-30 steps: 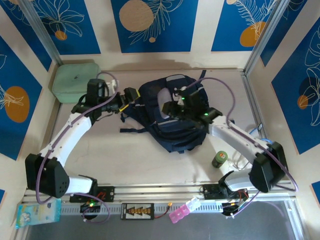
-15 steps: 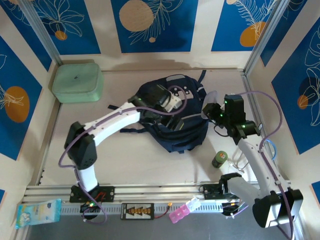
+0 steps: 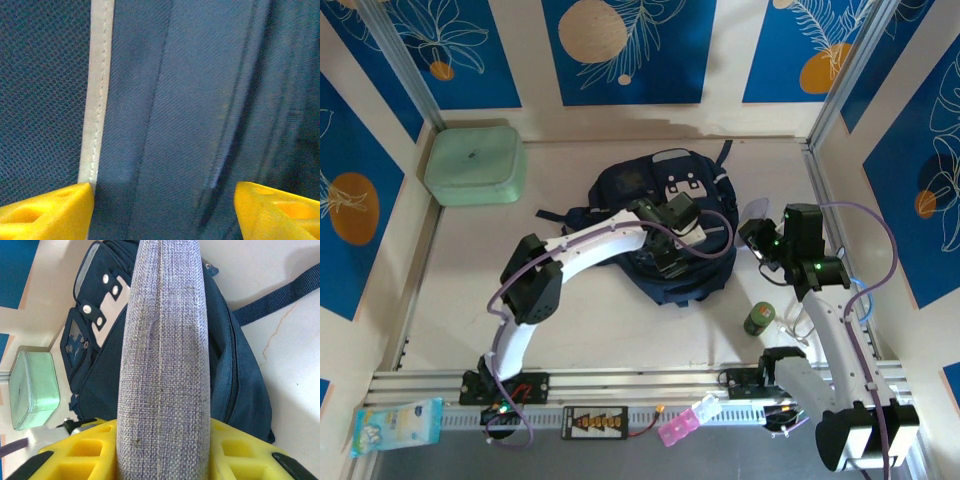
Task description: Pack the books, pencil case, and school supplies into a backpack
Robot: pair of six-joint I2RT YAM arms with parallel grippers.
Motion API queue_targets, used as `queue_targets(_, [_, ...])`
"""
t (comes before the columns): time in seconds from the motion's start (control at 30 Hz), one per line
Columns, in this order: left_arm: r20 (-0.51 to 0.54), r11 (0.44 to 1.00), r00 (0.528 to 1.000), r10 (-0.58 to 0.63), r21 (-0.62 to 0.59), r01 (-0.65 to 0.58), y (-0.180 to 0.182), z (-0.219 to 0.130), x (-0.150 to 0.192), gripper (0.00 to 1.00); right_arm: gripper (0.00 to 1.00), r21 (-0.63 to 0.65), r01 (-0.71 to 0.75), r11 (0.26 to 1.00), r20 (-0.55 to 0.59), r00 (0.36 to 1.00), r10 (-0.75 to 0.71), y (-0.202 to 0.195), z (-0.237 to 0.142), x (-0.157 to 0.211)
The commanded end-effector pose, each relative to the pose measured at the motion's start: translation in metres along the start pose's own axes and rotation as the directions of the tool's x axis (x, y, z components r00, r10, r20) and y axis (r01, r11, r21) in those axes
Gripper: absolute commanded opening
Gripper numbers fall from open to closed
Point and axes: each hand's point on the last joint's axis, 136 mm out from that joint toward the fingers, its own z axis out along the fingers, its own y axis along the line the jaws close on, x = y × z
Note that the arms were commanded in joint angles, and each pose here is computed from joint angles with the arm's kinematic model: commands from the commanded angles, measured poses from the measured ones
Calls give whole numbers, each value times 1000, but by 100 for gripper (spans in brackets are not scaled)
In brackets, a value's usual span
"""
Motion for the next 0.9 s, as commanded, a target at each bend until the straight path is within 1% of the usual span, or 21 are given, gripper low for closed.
queue_targets(0.0, [-33,993,999,21,-115,-24,20,-2,-2,67,33,-28,-11,1000,0,1000,11,5,-5,1])
queue_targets(0.07, [-28,990,1000,-8,-142,4,27,-4,-5,60,33,-29,-13,999,-1,1000,13,5,-6,1])
queue_targets(0.17, [22,988,998,-62,-141,64,34,-19,-15,49,34,-17,-12,1000,5,1000,12,1,-7,1])
queue_targets(0.3, [63,973,980,-187,-123,194,51,-38,-15,38,34,42,-10,999,31,999,8,-11,-14,-2])
queue_targets(0.4, [88,962,961,-263,-53,268,57,-46,-12,32,35,36,-17,999,35,999,16,-12,-15,-3])
queue_targets(0.5, [108,949,943,-315,37,313,56,-47,-13,21,35,21,-19,1000,18,1000,19,-10,-14,-1])
queue_targets(0.57, [114,940,934,-339,75,332,56,-47,-14,13,35,9,-20,1000,0,1000,20,-9,-12,2])
queue_targets(0.7, [134,929,922,-364,131,347,57,-52,-18,8,35,-10,-16,1000,-51,999,15,-9,-10,13])
queue_targets(0.77, [156,920,911,-381,157,358,59,-60,-23,6,35,-22,-13,1000,-82,997,11,-9,-10,20])
queue_targets(0.87, [214,909,888,-408,186,373,66,-81,-35,3,35,-86,-8,996,-159,987,-6,-2,-7,34])
